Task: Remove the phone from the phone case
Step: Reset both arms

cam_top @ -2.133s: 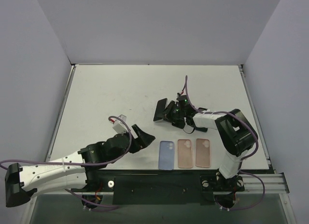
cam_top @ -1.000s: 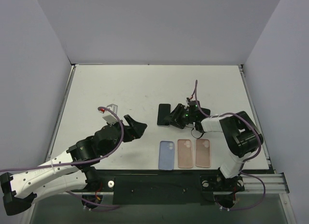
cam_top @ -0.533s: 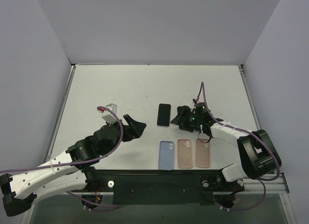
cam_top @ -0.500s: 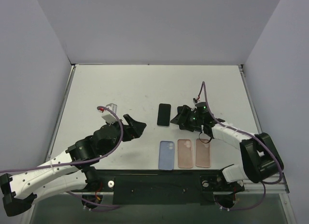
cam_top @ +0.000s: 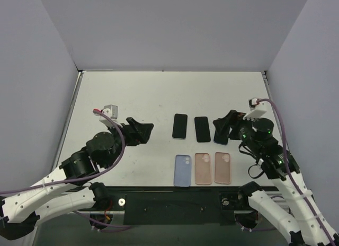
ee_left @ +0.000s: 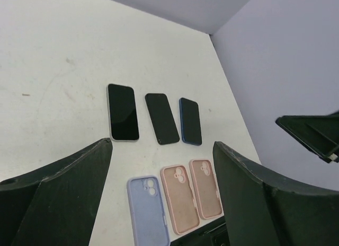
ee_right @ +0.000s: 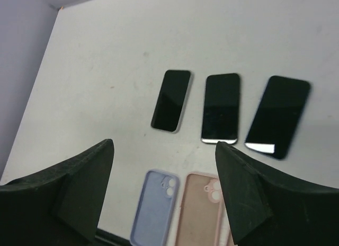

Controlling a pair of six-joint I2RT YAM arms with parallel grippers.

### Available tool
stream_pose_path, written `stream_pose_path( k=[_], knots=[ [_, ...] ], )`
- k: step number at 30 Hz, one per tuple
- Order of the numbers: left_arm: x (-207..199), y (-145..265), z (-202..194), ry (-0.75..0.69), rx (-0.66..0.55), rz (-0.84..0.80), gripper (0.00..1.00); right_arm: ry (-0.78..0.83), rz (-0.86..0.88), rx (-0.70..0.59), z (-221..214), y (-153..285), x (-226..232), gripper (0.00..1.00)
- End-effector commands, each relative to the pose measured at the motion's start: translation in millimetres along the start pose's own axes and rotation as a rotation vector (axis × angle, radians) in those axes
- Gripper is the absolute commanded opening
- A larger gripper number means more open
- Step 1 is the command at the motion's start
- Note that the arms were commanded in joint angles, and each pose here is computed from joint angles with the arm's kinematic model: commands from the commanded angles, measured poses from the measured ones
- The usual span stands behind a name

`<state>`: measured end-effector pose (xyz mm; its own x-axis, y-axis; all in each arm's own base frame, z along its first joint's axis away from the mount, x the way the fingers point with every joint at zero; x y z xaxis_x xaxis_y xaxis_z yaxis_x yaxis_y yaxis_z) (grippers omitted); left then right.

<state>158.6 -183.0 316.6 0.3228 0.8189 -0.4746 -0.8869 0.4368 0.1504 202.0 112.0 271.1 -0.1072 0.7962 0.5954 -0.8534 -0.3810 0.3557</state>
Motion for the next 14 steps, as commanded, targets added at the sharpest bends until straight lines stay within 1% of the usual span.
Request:
stream_pose_path(
  k=[1,2,3,4,5,6,8,9,14],
  knots=[
    [-3.2,19.2,62.4,-0.069,-0.194,0.003,0.88,0.120,-0.307,-0.199,28.7,55.9,-40.4,0.73],
    [-1.6,22.0,69.7,-0.107,-0.217,0.011,0.88,0.128,-0.326,-0.231,34.1,63.8,-42.0,0.73],
    [-0.4,27.3,81.8,-0.109,-0.253,0.027,0.88,0.127,-0.359,-0.295,43.8,78.7,-44.4,0.88],
    [3.1,30.0,89.4,-0.157,-0.277,0.052,0.88,0.133,-0.367,-0.323,48.3,85.9,-44.5,0.89],
    [2.8,35.3,101.1,-0.157,-0.307,0.060,0.88,0.131,-0.372,-0.369,56.1,98.3,-43.3,0.89],
    [7.7,37.8,107.2,-0.194,-0.325,0.097,0.88,0.135,-0.376,-0.391,59.5,104.6,-43.3,0.89],
    [9.7,46.5,124.2,-0.210,-0.369,0.123,0.88,0.137,-0.370,-0.432,64.9,116.6,-42.3,0.90],
    [10.7,47.8,127.2,-0.232,-0.377,0.131,0.88,0.132,-0.371,-0.452,66.3,121.4,-43.0,0.90],
    [16.3,56.2,135.6,-0.228,-0.408,0.155,0.88,0.135,-0.365,-0.498,61.6,124.5,-50.7,0.90]
  ],
)
Point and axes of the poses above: each gripper's point midway between its finger pads, its own y axis back along the fingers, its own x axis along the line the jaws close on, z = x × y, the point moved 5 cm from there along y, back along the fingers, and after that the axes turned 10 degrees about -y, right-handed, at the moved point
